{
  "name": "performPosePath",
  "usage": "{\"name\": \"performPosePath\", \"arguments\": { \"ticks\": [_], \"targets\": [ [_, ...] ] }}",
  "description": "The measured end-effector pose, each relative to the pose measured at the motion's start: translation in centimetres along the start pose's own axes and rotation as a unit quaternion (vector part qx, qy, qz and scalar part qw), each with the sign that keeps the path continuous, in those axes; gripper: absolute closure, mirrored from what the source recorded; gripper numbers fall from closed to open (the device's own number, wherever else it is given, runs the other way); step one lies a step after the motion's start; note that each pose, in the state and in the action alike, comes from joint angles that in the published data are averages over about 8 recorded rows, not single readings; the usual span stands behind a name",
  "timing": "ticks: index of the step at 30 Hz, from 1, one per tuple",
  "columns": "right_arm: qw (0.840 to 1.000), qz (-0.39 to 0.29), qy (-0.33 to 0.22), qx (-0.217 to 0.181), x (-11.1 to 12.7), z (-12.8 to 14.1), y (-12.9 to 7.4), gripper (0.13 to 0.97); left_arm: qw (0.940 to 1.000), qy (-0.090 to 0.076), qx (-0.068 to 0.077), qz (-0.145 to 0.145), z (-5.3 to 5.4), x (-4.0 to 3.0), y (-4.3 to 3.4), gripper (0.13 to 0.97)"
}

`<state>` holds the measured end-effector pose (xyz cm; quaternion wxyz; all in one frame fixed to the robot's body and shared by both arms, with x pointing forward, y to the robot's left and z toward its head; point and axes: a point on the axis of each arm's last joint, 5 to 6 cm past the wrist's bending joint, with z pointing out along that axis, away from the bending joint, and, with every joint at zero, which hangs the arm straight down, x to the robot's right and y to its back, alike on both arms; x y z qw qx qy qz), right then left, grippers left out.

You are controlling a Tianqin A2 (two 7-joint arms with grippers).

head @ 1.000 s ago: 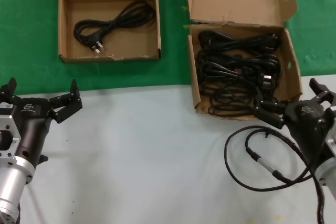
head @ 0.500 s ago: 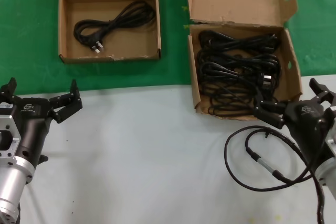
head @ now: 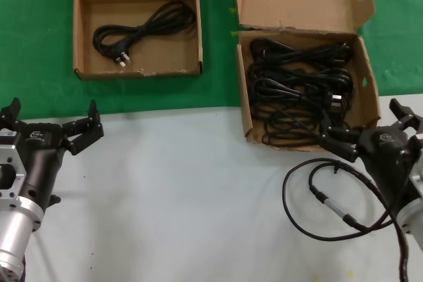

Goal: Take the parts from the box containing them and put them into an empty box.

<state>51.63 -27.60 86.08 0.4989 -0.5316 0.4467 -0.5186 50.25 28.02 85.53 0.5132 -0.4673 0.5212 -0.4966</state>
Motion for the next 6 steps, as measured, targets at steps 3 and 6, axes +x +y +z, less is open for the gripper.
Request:
{"name": "performPosePath", "arguments": {
  "ticks": [3,6],
  "targets": [
    [1.0,0.0,0.0,0.0,0.0,0.0,0.0,0.13,1.0,0.0,0.0,0.0,0.0,0.0,0.0,0.132],
    [1.0,0.0,0.0,0.0,0.0,0.0,0.0,0.13,1.0,0.0,0.0,0.0,0.0,0.0,0.0,0.132]
  ]
}}
